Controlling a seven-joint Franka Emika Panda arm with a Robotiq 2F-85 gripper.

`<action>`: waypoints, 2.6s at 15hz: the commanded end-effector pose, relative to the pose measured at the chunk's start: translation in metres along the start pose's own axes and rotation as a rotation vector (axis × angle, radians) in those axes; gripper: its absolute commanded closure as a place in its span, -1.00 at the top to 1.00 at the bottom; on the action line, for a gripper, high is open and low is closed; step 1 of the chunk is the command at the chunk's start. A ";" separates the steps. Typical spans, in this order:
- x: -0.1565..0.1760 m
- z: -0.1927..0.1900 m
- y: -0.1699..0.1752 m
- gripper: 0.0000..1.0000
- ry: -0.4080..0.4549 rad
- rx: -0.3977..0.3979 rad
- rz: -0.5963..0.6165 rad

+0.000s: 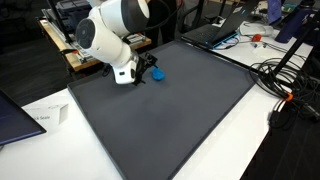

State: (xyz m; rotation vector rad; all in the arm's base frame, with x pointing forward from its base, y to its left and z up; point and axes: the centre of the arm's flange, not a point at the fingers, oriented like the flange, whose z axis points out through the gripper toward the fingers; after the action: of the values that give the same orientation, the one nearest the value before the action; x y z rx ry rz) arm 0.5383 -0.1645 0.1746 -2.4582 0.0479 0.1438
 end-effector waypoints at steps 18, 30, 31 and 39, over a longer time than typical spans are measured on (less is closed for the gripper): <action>-0.108 0.003 0.000 1.00 0.425 0.085 0.081; -0.151 0.002 -0.059 1.00 0.480 -0.078 0.102; -0.153 0.001 -0.065 1.00 0.478 -0.093 0.114; -0.158 0.002 -0.105 1.00 0.451 -0.175 0.234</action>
State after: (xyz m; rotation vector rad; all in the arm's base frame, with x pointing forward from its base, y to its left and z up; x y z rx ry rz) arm 0.3973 -0.0941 0.2387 -2.5818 0.4883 -0.3645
